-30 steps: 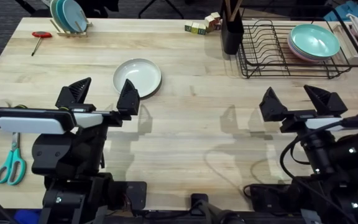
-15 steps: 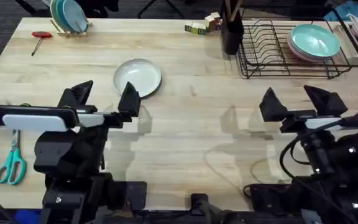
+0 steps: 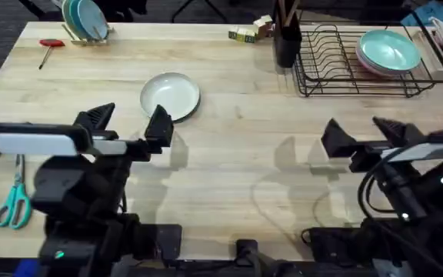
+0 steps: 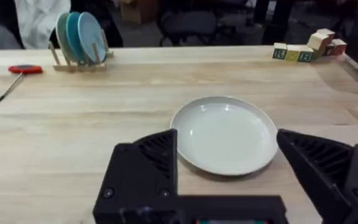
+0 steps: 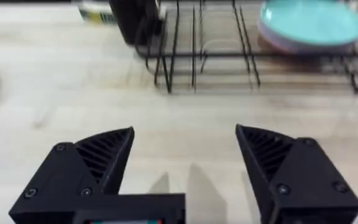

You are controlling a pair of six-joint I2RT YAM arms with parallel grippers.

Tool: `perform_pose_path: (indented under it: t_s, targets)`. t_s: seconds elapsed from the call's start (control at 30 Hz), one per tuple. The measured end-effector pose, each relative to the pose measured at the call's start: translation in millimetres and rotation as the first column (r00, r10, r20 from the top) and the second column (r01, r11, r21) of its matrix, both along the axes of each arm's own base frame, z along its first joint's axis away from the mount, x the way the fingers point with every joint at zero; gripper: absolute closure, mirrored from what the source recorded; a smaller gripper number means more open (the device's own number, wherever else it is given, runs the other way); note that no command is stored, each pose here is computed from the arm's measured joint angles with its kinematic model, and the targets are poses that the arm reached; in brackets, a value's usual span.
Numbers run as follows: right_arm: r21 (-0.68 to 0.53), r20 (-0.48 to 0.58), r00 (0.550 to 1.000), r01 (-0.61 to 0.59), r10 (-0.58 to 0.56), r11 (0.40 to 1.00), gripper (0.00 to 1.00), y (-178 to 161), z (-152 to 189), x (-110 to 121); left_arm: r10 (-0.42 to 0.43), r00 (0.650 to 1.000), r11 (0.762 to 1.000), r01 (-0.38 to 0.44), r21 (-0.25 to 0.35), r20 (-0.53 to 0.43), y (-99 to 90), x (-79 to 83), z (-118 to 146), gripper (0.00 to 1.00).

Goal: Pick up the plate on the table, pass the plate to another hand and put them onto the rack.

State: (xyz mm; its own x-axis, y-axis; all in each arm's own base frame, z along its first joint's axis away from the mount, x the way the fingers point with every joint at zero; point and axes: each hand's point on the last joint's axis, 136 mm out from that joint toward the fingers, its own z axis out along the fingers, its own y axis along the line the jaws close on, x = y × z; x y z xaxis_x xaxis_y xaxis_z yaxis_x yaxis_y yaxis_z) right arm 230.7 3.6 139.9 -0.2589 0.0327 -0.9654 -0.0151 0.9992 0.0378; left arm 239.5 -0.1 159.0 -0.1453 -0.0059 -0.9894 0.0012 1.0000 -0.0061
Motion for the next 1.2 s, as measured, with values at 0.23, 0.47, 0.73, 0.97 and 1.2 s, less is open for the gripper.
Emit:
perform_pose_path:
  t_s: [0.23,0.47,0.73,0.97,1.2]
  targets:
    - [0.004,-0.143,0.990,0.002,-0.001,1.000,0.007,0,25,-11,0.005,0.990,1.000,-0.009,-0.029,-0.141,0.1,-6.2,28,0.010]
    - [0.005,-0.194,0.981,0.002,-0.001,1.000,0.007,0,70,10,0.006,0.970,0.999,-0.015,-0.035,-0.242,0.2,20.2,62,0.010]
    - [0.006,-0.376,0.927,0.003,0.000,1.000,0.007,0,89,46,0.006,0.927,0.999,-0.020,-0.033,-0.375,0.4,67.0,87,0.010]
    - [-0.008,-0.484,0.875,-0.010,0.005,1.000,0.007,-1,115,76,-0.007,0.857,1.000,0.010,0.003,-0.515,-0.4,95.6,97,0.008]
    - [-0.042,-0.547,0.837,-0.052,0.020,0.998,0.007,-1,116,94,-0.021,0.779,0.996,0.072,0.056,-0.626,-0.6,109.5,92,0.009]
